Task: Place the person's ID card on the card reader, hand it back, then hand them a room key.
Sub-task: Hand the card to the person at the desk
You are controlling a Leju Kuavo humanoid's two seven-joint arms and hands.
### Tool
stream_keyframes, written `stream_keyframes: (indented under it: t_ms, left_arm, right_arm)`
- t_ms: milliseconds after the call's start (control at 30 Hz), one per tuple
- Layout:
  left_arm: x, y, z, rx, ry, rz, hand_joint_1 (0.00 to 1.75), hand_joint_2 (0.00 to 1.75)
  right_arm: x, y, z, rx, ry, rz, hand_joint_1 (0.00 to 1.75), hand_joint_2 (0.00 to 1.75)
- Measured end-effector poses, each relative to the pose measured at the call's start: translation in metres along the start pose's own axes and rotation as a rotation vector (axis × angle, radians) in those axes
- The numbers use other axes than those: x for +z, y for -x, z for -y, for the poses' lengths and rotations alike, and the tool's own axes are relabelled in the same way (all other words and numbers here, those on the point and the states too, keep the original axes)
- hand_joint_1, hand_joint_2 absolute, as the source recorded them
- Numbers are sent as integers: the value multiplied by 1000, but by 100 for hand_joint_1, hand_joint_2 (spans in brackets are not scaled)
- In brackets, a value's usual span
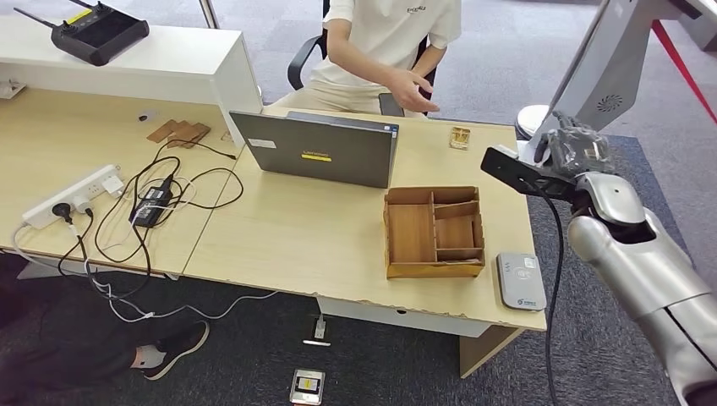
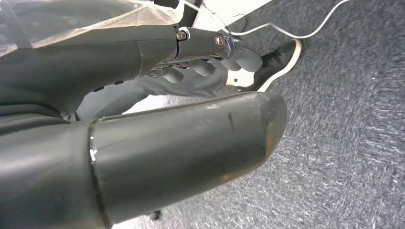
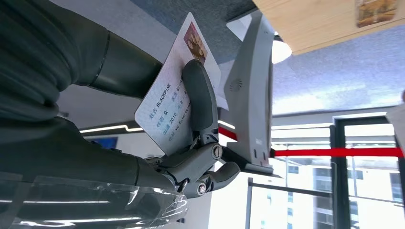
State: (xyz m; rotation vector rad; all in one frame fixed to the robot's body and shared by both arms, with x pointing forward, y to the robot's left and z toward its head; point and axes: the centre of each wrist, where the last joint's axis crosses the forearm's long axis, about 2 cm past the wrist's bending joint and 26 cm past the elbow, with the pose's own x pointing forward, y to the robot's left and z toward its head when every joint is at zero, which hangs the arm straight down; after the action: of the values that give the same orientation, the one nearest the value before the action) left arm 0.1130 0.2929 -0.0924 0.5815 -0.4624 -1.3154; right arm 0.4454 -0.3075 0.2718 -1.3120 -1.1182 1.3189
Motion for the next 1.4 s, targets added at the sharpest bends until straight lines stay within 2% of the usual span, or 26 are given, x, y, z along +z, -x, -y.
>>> stream_keyframes:
  t_ms: [300, 600, 667, 800, 833, 1200, 1400]
  left_arm:
    - [-5, -5, -11, -49, -8, 36, 0, 0]
    - [-7, -9, -15, -78, -11, 64, 0, 0]
    - [-7, -11, -16, -83, -13, 71, 0, 0]
    - [-6, -12, -15, -86, -12, 79, 0, 0]
    - [-6, -12, -15, -87, -12, 81, 0, 0]
    - [-7, -14, -16, -94, -18, 97, 0, 0]
    - [-6, -13, -16, -77, -26, 94, 0, 0]
  right_arm:
    - [-12, -62, 13, 84, 22, 152, 175, 175]
    - [-23, -107, 27, 146, 70, 183, 175, 175]
    - [-24, -114, 28, 162, 72, 185, 167, 175]
    - [-25, -124, 27, 186, 67, 184, 4, 175]
    - [-25, -125, 26, 192, 65, 183, 0, 175]
    - [-29, -116, 14, 233, 81, 131, 0, 175]
    - [-32, -108, 15, 140, 104, 128, 0, 175]
